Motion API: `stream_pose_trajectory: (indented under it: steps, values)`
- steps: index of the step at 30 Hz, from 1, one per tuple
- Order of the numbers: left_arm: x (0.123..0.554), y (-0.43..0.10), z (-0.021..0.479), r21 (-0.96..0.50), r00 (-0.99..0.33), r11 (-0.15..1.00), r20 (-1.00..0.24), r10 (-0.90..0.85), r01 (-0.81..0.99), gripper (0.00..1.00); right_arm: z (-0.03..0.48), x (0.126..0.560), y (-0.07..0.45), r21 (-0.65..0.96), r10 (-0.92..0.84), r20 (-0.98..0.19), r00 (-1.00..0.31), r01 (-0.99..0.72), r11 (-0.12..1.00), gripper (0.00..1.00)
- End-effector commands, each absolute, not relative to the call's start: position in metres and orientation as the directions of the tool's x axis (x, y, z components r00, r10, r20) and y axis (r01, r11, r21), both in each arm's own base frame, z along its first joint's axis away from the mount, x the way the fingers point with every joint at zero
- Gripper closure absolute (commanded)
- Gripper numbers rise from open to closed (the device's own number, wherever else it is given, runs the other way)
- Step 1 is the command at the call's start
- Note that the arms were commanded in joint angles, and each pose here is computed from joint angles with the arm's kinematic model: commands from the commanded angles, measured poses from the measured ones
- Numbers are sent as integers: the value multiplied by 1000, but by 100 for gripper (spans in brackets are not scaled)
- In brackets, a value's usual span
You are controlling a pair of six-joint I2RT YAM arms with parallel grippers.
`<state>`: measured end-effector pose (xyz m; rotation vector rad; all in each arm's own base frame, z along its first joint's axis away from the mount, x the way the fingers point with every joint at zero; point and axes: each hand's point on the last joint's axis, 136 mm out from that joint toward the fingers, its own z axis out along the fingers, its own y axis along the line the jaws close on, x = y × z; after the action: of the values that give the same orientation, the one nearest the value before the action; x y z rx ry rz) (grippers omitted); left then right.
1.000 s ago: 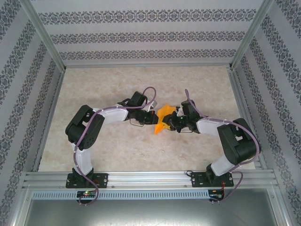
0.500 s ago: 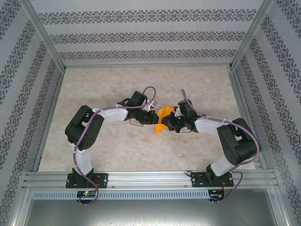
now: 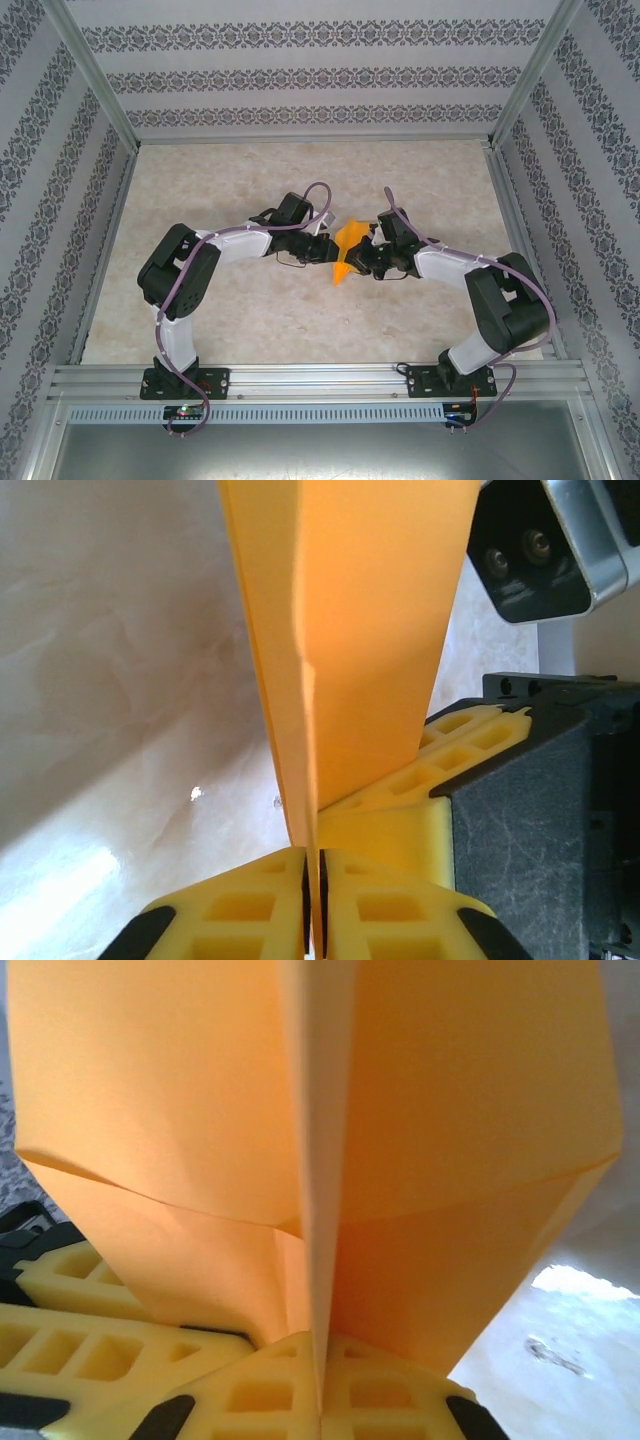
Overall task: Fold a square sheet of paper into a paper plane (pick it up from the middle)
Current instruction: Move a paper plane to the center of the table.
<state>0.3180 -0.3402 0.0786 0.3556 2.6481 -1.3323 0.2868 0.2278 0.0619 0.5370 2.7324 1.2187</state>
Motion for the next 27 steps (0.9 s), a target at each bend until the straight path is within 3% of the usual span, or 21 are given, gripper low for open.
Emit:
stream_pose_trajectory:
  steps: [1,9,13,27]
  values:
    - [322,-338,98,-781,-950,543,-289,121,307,82,62,280,216,661,332,-9,-943,244,710,97]
    - [315,-311,102,-766,-953,576,-292,81,284,64,52,262,192,413,209,-60,-976,166,896,100]
    - [303,-282,93,-718,-958,647,-277,73,257,58,46,255,198,317,123,-54,-991,100,943,100]
    - [274,-236,88,-649,-965,730,-257,56,215,54,30,259,231,75,-72,-54,-996,-76,994,96]
